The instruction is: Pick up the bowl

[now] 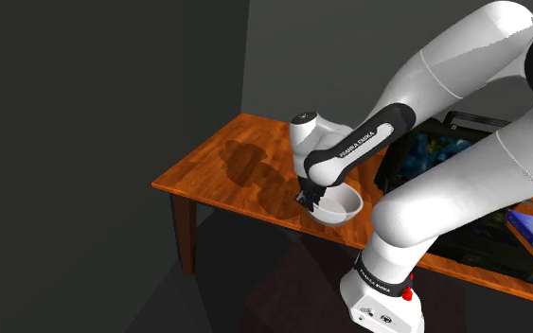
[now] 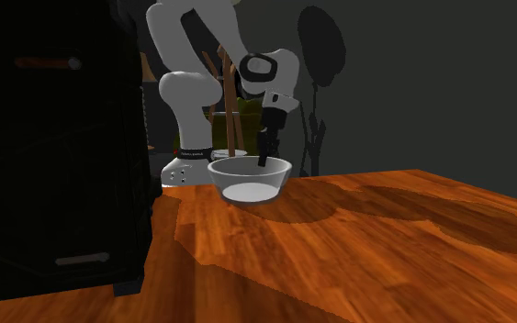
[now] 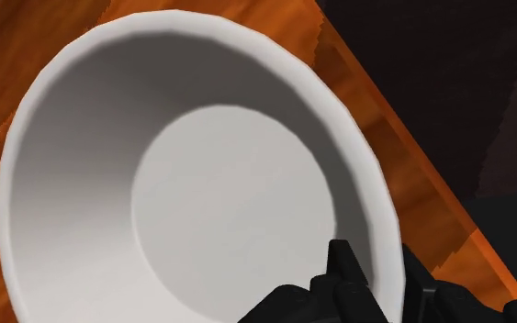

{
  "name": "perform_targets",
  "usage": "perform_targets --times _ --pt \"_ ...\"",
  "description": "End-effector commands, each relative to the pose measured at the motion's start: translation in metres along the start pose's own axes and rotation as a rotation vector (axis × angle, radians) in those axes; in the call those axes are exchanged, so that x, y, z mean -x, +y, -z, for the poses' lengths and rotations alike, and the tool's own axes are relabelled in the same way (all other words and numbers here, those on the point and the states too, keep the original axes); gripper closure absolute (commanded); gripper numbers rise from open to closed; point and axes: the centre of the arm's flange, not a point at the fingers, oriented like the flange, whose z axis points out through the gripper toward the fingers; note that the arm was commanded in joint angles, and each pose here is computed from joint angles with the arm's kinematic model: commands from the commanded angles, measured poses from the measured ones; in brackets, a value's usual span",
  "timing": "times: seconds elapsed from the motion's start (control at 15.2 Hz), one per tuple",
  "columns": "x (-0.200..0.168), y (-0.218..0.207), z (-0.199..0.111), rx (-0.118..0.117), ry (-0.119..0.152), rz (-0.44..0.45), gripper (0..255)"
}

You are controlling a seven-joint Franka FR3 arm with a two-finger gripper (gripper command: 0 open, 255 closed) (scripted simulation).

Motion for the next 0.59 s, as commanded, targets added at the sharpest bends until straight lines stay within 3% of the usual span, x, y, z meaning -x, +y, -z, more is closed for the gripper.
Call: perform_targets --times 0.0,0.53 --pt "0.001 0.002 0.007 0.000 0.000 0.000 255" --pt "0.005 0.016 0.047 0.000 0.000 0.000 255"
